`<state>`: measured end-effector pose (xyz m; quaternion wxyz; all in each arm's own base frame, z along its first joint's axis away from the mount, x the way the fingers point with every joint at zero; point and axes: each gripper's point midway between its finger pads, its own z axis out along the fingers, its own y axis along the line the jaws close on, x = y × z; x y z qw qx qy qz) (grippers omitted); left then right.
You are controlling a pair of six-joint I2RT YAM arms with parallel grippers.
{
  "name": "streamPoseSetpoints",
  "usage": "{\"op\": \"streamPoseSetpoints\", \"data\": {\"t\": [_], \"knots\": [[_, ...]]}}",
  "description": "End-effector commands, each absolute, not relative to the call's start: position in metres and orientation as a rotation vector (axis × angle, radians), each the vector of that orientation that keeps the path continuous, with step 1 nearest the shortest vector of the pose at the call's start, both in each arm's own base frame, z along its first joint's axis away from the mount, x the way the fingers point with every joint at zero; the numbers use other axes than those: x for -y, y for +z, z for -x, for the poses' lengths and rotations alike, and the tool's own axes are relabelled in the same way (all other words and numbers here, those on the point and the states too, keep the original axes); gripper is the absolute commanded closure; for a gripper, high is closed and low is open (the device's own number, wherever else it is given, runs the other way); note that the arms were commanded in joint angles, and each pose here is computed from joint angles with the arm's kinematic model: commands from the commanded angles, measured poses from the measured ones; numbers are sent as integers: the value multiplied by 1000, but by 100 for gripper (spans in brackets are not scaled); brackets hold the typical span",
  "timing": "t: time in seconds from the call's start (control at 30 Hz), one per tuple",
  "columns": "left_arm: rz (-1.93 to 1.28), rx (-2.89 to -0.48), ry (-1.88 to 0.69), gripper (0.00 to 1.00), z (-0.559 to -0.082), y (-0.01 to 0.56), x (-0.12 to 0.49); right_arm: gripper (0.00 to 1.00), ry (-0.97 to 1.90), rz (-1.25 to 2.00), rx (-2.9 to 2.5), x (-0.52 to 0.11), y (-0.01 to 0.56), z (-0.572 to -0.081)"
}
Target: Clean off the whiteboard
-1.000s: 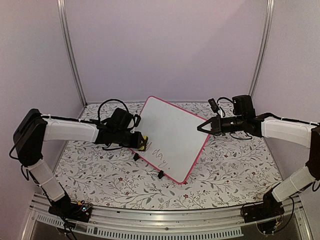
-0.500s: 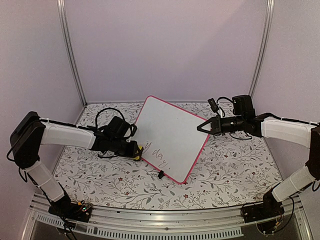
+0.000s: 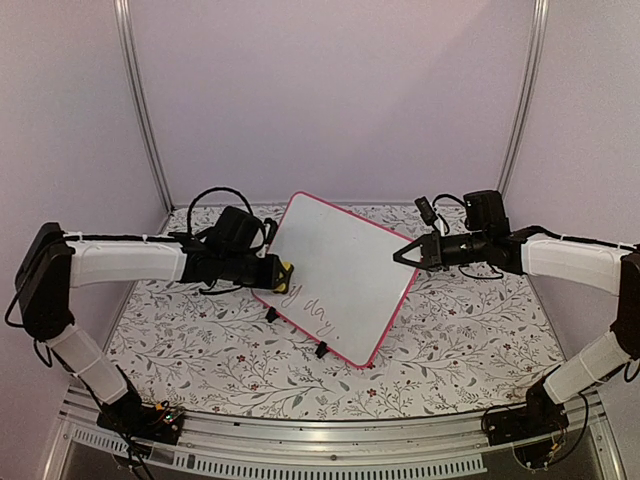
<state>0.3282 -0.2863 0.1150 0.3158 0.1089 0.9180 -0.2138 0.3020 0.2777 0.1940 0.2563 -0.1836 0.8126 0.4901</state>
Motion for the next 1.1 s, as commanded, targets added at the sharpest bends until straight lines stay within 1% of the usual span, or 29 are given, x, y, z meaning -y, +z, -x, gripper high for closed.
{"op": "streamPoseSetpoints", "data": {"t": [0.0,0.27,0.53,0.67,0.8,1.07], "knots": [[-370,-2505,-576,100,-317,81,302,100,1346,489,-2333,-278,164,-285],[-388,-2572,-568,100,-295,52,297,100,1348,488,-2336,-279,162,-285],[-375,-2618,-512,100,-276,40,274,100,1349,488,-2336,-279,162,-286],[-368,-2626,-481,100,-273,40,267,100,1351,486,-2339,-279,162,-286],[-364,-2580,-483,100,-280,56,268,100,1351,488,-2337,-279,162,-286],[-358,-2409,-504,100,-312,115,286,100,1348,485,-2338,-279,163,-286]]}}
